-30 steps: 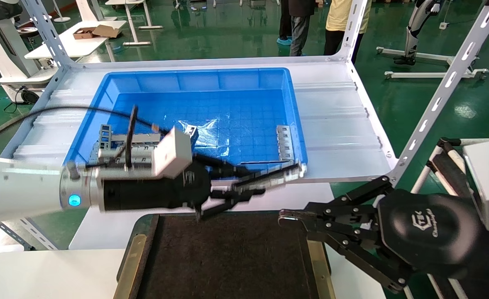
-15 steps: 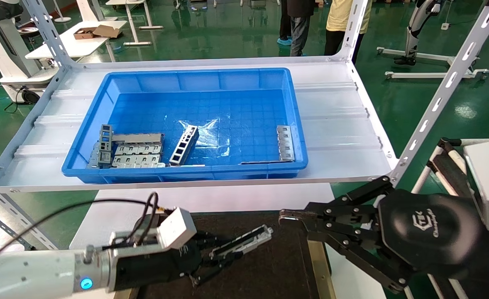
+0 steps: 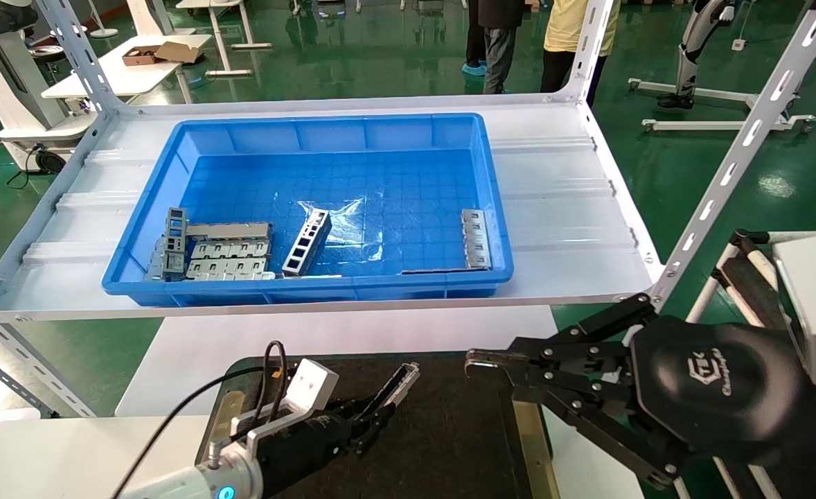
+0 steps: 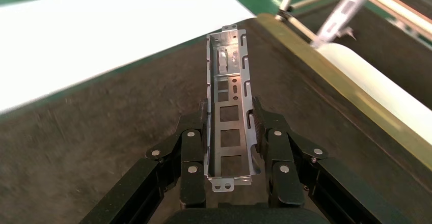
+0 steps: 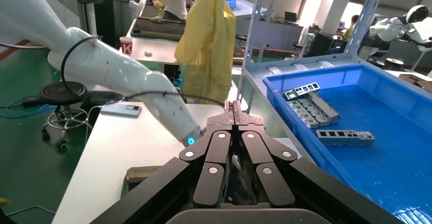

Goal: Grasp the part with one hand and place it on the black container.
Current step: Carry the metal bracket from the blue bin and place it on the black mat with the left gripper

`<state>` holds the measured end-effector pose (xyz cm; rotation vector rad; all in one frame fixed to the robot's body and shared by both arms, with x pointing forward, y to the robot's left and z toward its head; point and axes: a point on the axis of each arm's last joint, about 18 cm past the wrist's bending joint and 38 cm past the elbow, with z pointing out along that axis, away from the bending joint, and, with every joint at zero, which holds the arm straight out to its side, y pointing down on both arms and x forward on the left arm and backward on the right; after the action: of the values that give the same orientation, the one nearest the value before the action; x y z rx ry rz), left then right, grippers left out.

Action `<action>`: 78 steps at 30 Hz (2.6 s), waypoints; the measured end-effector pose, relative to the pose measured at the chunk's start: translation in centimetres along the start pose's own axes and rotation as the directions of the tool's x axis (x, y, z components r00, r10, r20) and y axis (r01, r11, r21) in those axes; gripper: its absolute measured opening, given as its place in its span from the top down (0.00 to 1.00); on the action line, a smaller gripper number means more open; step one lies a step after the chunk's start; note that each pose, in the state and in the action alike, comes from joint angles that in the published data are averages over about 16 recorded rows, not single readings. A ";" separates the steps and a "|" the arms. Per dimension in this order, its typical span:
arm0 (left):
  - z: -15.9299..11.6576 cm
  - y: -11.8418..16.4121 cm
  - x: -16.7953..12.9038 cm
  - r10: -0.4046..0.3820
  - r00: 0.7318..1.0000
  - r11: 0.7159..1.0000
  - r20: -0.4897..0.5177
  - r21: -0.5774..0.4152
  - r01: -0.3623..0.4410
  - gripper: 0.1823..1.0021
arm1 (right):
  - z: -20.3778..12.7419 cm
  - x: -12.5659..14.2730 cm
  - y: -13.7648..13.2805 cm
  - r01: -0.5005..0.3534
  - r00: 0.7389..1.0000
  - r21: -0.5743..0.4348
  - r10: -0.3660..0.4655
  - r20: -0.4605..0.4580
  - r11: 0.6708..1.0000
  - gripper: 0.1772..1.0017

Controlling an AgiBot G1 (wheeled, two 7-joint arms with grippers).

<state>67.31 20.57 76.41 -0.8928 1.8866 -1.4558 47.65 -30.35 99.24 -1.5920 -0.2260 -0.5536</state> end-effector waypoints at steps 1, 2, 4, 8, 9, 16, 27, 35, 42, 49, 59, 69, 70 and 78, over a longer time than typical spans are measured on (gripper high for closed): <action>0.6 0.1 0.0 -0.030 0.999 1.000 0.016 0.005 0.030 0.79 | 0.0 0.0 0.0 0.000 1.000 0.000 0.000 0.000 1.000 0.98; 1.1 0.2 0.0 -0.059 0.998 0.998 0.031 0.010 0.058 0.79 | 0.0 0.0 0.0 0.000 1.000 0.000 0.000 0.000 1.000 0.98; 2.3 0.3 0.1 -0.113 0.992 0.994 0.058 0.020 0.112 0.79 | 0.0 0.0 0.0 0.000 1.000 0.000 0.000 0.000 1.000 0.98; 4.5 0.4 0.1 -0.208 0.973 0.978 0.105 0.035 0.205 0.79 | 0.0 0.0 0.0 0.000 1.000 0.000 0.000 0.000 1.000 0.98; 5.0 0.4 0.2 -0.228 0.967 0.974 0.115 0.038 0.225 0.79 | 0.0 0.0 0.0 0.000 1.000 0.000 0.000 0.000 1.000 0.98; 7.6 0.4 0.4 -0.337 0.926 0.941 0.171 0.051 0.333 0.79 | 0.0 0.0 0.0 0.000 1.000 0.000 0.000 0.000 1.000 0.98; 8.6 1.2 0.6 -0.420 0.882 0.907 0.212 0.070 0.415 0.79 | 0.0 0.0 0.0 0.000 1.000 0.000 0.000 0.000 1.000 0.98; 8.4 2.1 1.1 -0.460 0.863 0.888 0.209 0.085 0.452 0.79 | 0.0 0.0 0.0 0.000 1.000 0.000 0.000 0.000 1.000 0.98; 7.9 2.8 1.6 -0.483 0.854 0.876 0.195 0.093 0.474 0.79 | 0.0 0.0 0.0 0.000 1.000 0.000 0.000 0.000 1.000 0.98; 7.0 3.6 2.1 -0.497 0.849 0.868 0.180 0.106 0.485 0.79 | 0.0 0.0 0.0 0.000 1.000 0.000 0.000 0.000 1.000 0.98; 5.8 4.7 2.1 -0.506 0.843 0.862 0.181 0.130 0.490 0.79 | 0.0 0.0 0.0 0.000 1.000 0.000 0.000 0.000 1.000 0.98; 5.4 5.7 1.8 -0.520 0.830 0.854 0.202 0.148 0.499 0.79 | 0.0 0.0 0.0 0.000 1.000 0.000 0.000 0.000 1.000 0.98; 5.4 5.8 1.8 -0.522 0.828 0.853 0.203 0.149 0.501 0.79 | 0.0 0.0 0.0 0.000 1.000 0.000 0.000 0.000 1.000 0.98; 5.4 6.4 1.9 -0.538 0.816 0.843 0.213 0.154 0.515 0.79 | 0.0 0.0 0.0 0.000 1.000 0.000 0.000 0.000 1.000 0.98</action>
<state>69.43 17.08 68.84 -1.5670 1.4307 -1.6260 47.65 -30.35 99.24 -1.5920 -0.2260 -0.5536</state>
